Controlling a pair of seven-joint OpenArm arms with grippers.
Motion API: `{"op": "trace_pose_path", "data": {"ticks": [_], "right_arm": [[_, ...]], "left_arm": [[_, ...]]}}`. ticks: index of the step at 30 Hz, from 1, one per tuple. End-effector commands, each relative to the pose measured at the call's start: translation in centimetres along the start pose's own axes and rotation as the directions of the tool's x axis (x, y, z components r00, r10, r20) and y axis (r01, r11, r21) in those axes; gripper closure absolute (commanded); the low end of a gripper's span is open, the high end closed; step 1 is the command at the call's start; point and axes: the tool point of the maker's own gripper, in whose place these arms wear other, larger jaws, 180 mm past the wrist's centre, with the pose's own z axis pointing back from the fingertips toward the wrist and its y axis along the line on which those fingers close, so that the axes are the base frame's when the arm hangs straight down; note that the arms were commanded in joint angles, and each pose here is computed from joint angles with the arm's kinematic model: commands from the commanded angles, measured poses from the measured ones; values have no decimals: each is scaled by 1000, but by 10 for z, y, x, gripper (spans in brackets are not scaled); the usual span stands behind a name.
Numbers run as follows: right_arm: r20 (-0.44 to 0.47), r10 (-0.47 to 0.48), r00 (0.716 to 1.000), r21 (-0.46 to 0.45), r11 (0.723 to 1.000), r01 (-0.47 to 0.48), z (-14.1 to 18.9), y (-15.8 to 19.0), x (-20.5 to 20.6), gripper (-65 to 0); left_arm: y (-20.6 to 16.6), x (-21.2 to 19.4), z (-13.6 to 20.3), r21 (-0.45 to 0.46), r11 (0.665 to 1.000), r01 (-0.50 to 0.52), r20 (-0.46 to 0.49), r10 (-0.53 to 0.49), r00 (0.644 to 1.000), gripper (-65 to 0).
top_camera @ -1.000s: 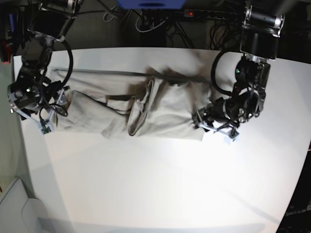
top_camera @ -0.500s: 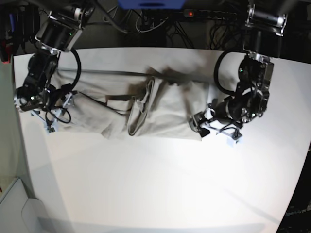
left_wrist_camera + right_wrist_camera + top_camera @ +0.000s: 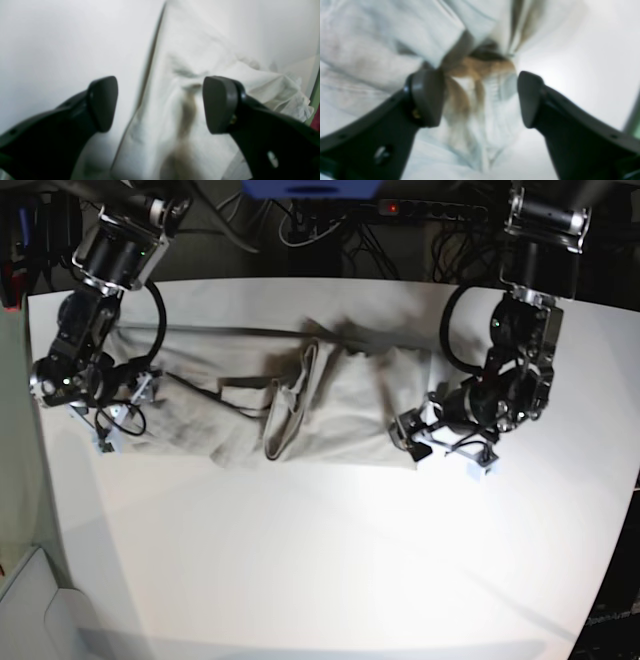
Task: Layout the t-shirt on the table in an organized manner, then fold the t-shirt properly
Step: 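Grasp the strip's sleeve end with the right gripper, then fold the sleeve end with the right gripper over onto the folded stack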
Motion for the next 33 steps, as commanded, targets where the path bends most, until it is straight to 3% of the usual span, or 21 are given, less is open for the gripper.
{"op": "trace_pose_path", "data": {"ticks": [1,9,14,16,21,23,33], "right_arm": [[-18,6,1000,7,1000,-6,-3,2,-1,-350],[31,-46,998,143,989,41,-10,27,4,0],[63,-60,996,151,987,50,-5,23,11,0],[98,-63,993,151,987,47,1,21,18,0],[142,-42,989,114,993,26,21,14,29,0],[183,-31,983,103,995,13,31,14,39,0],[274,0,962,107,994,-30,70,20,62,0]], "left_arm": [[-6,12,5,-13,1000,-19,24,20,1000,-522],[-6,13,4,-14,1000,-20,29,21,999,-522],[-6,12,3,-13,1000,-19,26,19,999,-503],[-1,8,0,-5,999,-36,8,36,999,-418],[12,2,-7,27,997,-66,-19,66,998,-120],[15,1,-9,34,997,-71,-23,72,997,-44],[15,0,-9,34,997,-72,-24,73,997,-29]]}}
